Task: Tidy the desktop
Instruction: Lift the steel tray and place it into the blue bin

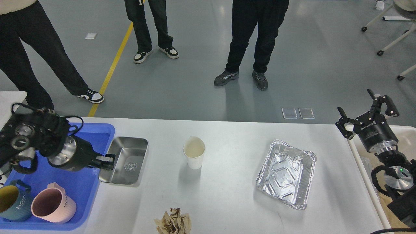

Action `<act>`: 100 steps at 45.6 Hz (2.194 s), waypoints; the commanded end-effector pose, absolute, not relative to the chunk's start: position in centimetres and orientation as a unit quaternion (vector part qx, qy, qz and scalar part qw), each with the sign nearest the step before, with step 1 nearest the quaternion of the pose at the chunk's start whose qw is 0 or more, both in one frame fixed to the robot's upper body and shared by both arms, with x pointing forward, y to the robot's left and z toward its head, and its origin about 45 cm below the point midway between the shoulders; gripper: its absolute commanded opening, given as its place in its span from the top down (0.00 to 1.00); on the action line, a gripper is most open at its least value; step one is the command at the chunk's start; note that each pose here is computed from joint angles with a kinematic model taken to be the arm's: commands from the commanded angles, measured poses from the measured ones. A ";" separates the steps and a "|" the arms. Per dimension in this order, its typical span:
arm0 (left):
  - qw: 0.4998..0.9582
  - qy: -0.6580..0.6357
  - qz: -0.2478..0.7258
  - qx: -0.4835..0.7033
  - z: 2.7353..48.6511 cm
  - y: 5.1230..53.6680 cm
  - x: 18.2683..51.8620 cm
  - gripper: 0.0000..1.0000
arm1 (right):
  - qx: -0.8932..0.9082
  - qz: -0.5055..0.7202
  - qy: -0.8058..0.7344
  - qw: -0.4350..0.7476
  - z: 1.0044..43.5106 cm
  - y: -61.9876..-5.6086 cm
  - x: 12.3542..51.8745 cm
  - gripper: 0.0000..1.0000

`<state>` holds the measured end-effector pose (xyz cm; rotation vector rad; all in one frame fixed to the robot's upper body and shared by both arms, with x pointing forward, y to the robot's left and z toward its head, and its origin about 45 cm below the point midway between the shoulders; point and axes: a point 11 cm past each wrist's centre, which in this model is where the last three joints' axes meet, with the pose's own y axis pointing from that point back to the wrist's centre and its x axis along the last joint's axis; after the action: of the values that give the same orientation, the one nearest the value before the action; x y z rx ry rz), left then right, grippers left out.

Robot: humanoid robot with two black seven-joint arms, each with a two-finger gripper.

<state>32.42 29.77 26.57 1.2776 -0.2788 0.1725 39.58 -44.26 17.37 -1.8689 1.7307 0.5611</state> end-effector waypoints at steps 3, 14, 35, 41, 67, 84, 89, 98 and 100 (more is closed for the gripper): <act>0.805 -0.181 0.148 0.545 38.2 30.7 34.4 1.00 | -0.692 0.209 0.639 0.263 17.2 -44.0 39.6 0.00; 0.795 -0.187 0.150 0.557 39.6 31.0 34.8 1.00 | -0.699 0.207 0.636 0.255 17.3 -43.7 39.9 0.00; 0.725 0.023 0.366 0.584 31.8 49.1 39.8 1.00 | -0.700 0.206 0.634 0.255 17.5 -43.5 40.0 0.00; 0.717 0.036 0.356 0.599 26.3 49.9 38.6 1.00 | -0.700 0.207 0.634 0.255 17.3 -43.5 39.9 0.00; 0.668 0.050 0.380 0.637 11.3 48.9 36.8 0.99 | -0.701 0.211 0.633 0.252 16.9 -43.4 39.4 0.00; 0.654 0.049 0.406 0.636 10.0 49.5 36.0 0.87 | -0.701 0.211 0.633 0.252 16.8 -43.4 39.3 0.00; 0.654 0.049 0.406 0.636 9.9 49.5 36.0 0.78 | -0.701 0.211 0.633 0.252 16.8 -43.5 39.3 0.00; 0.658 0.047 0.405 0.632 9.9 49.3 36.0 0.52 | -0.701 0.211 0.633 0.252 16.8 -43.5 39.3 0.00; 0.659 0.047 0.405 0.632 9.9 49.3 36.1 0.47 | -0.701 0.211 0.633 0.252 16.8 -43.5 39.3 0.00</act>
<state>36.03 49.37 9.93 1.4341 0.1071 0.9186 39.29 -43.47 16.81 -1.9058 1.7234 0.5736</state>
